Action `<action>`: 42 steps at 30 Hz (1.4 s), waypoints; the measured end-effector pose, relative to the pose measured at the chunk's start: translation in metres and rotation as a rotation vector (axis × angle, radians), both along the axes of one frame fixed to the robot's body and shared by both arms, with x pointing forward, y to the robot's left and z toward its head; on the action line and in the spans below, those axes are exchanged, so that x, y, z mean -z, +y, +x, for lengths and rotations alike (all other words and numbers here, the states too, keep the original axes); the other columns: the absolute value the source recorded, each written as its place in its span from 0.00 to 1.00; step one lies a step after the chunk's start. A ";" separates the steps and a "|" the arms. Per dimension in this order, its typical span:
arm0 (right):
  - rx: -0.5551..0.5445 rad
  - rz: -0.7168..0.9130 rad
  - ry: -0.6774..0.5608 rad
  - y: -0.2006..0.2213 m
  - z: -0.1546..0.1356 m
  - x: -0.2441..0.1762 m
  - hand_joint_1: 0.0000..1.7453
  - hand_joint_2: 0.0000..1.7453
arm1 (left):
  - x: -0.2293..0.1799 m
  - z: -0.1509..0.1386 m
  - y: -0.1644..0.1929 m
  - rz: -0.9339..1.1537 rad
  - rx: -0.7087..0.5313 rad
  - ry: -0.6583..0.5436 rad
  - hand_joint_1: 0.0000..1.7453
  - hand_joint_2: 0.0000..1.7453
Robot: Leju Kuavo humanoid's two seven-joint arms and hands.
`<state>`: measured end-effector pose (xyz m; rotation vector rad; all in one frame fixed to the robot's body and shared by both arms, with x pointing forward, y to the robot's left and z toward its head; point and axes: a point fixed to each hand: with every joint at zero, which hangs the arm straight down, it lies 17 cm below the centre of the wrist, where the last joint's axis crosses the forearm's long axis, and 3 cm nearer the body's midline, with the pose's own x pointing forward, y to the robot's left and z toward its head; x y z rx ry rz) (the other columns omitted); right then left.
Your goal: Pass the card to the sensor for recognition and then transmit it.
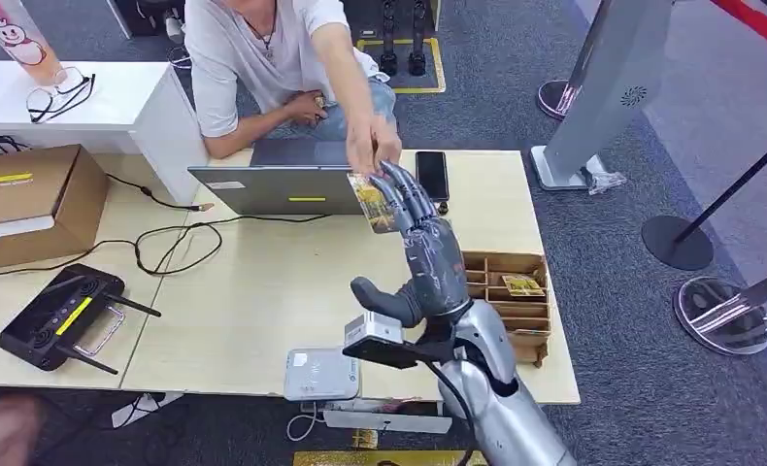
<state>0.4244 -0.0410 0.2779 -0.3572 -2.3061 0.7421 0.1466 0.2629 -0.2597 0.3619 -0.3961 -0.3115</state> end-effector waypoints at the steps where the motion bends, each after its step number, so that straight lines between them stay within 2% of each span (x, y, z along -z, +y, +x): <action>1: 0.000 -0.001 -0.002 0.000 0.001 -0.001 0.00 0.00 | 0.000 0.000 0.000 0.000 0.000 0.000 0.00 0.00; 8: 0.002 -0.014 0.003 0.002 0.006 0.002 0.00 0.00 | 0.000 0.001 0.000 0.000 0.000 -0.001 0.00 0.00; 9: 0.009 -0.023 -0.003 0.002 0.006 0.002 0.00 1.00 | 0.000 0.001 0.000 0.000 0.000 -0.001 0.00 0.00; 16: 0.126 -0.121 -0.093 -0.002 0.019 -0.003 0.00 1.00 | 0.000 0.002 -0.002 0.000 0.008 0.002 0.00 0.00; 21: 0.178 -0.174 -0.114 0.002 0.027 0.002 0.00 1.00 | 0.000 0.002 -0.004 -0.001 0.010 0.002 0.00 0.00; 42: 0.206 -0.237 -0.108 0.007 0.033 0.017 0.00 1.00 | -0.001 0.002 -0.003 0.000 0.010 0.002 0.00 0.00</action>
